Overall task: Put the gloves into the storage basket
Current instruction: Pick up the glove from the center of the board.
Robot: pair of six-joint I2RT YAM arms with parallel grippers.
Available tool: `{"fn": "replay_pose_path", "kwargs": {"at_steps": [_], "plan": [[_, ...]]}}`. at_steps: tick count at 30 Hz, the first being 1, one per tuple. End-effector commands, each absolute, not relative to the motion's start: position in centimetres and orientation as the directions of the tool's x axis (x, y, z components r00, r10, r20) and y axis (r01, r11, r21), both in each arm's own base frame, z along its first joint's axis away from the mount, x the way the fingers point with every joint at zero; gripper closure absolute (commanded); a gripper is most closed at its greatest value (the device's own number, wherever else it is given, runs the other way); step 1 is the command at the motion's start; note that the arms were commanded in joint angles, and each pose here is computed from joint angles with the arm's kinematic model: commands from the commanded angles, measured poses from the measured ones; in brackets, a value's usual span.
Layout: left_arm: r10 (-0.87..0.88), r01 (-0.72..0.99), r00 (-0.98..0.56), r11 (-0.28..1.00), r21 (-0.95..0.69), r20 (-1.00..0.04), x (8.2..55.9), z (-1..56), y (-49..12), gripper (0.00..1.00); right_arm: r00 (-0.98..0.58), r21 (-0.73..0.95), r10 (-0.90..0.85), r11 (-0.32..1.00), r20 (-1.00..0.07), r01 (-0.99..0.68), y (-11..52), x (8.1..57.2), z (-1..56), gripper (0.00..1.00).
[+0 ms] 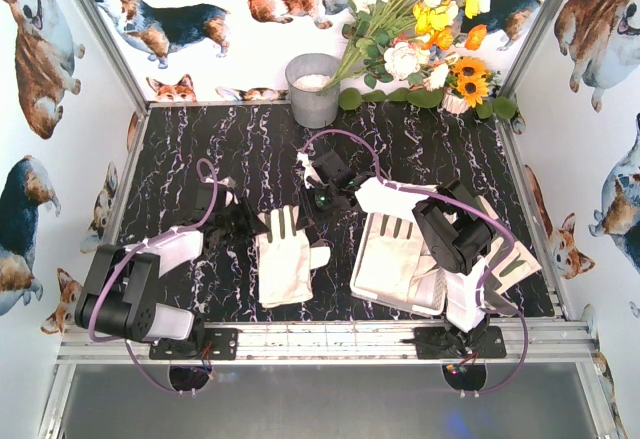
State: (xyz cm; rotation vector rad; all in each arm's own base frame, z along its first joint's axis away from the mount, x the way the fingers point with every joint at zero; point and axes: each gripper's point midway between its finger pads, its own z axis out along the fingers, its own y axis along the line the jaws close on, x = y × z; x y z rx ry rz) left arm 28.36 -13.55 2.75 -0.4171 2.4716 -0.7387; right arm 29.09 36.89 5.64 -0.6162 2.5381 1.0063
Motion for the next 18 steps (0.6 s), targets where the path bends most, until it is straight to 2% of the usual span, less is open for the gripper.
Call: {"fn": "replay_pose_path", "kwargs": {"at_steps": [1, 5, 10, 14, 16, 18], "plan": [[-0.431, -0.146, -0.822, 0.792, -0.593, -0.372, 28.3, 1.9, -13.6, 0.62, -0.817, 0.599, -0.250, 0.576, -0.519, -0.557, 38.8, 29.6, 7.9, 0.90], [-0.432, -0.149, -0.825, 0.789, -0.597, -0.365, 28.1, 1.7, -13.7, 0.70, -0.819, 0.611, -0.258, 0.560, -0.513, -0.559, 39.4, 29.6, 7.8, 0.90], [-0.430, -0.155, -0.830, 0.789, -0.594, -0.355, 27.8, 1.2, -13.7, 0.72, -0.818, 0.623, -0.267, 0.542, -0.509, -0.564, 40.0, 29.4, 7.6, 0.90], [-0.431, -0.176, -0.830, 0.804, -0.568, -0.353, 27.5, 0.6, -13.1, 0.79, -0.825, 0.608, -0.259, 0.572, -0.502, -0.550, 39.5, 29.5, 7.0, 0.90], [-0.429, -0.196, -0.833, 0.820, -0.538, -0.350, 27.3, 0.1, -12.6, 0.83, -0.824, 0.597, -0.251, 0.588, -0.508, -0.546, 39.0, 29.5, 7.3, 0.87], [-0.422, -0.204, -0.838, 0.831, -0.518, -0.346, 27.0, -0.3, -12.2, 0.85, -0.826, 0.581, -0.230, 0.615, -0.515, -0.533, 38.3, 29.7, 7.8, 0.79]]}}
